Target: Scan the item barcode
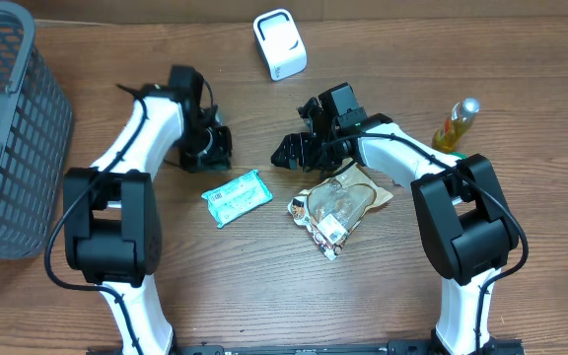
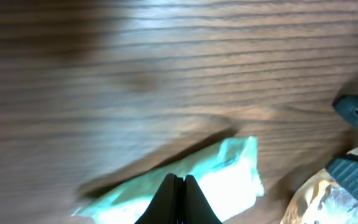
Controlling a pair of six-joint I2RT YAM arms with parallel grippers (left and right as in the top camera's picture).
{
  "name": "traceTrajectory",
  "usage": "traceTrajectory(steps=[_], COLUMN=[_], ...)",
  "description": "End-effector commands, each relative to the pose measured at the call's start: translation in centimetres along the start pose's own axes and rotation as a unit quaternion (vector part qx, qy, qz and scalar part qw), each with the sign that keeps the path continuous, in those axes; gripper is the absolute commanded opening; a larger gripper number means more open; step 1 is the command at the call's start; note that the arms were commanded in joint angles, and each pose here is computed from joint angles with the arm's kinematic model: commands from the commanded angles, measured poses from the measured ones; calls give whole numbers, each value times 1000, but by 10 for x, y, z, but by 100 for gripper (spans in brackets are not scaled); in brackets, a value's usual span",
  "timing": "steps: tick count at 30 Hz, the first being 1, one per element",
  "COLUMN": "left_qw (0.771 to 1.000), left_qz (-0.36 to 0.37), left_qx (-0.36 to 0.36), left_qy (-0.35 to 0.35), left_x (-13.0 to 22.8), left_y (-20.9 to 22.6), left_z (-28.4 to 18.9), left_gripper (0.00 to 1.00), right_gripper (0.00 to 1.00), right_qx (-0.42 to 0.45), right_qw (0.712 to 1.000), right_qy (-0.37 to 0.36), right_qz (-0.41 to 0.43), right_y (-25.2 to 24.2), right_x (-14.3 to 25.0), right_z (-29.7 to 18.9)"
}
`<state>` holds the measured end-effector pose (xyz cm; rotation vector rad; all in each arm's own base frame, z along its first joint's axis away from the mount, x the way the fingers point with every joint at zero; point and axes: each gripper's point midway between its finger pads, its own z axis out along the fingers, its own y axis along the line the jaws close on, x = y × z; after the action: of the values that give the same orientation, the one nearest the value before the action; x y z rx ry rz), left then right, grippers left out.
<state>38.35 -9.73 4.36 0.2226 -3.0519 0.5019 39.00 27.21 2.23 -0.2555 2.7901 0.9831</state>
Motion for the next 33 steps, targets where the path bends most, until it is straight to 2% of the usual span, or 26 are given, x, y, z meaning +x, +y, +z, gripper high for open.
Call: traceTrajectory(steps=[1, 7, 16, 20, 27, 33], left_qw=[998, 991, 991, 991, 991, 991], left_qz=[1, -14, -17, -16, -16, -15], left_qx=[-60, -121, -121, -119, -120, -119], left_qy=[-1, 51, 63, 59, 59, 56], left_x=[1, 31, 44, 46, 51, 49], left_y=[18, 45, 57, 62, 66, 66], left_z=[-21, -16, 13, 26, 35, 35], left_gripper=[4, 4, 4, 5, 5, 5], right_gripper=[77, 78, 78, 73, 72, 68], right_qx=[-10, -29, -29, -30, -35, -86], right_qw=[1000, 999, 997, 996, 995, 992], right_qy=[20, 45, 72, 79, 86, 93], right_qz=[3, 11, -1, 3, 31, 19], right_y=[3, 11, 23, 30, 41, 53], right_x=[11, 23, 43, 49, 55, 56], right_z=[2, 4, 17, 21, 32, 46])
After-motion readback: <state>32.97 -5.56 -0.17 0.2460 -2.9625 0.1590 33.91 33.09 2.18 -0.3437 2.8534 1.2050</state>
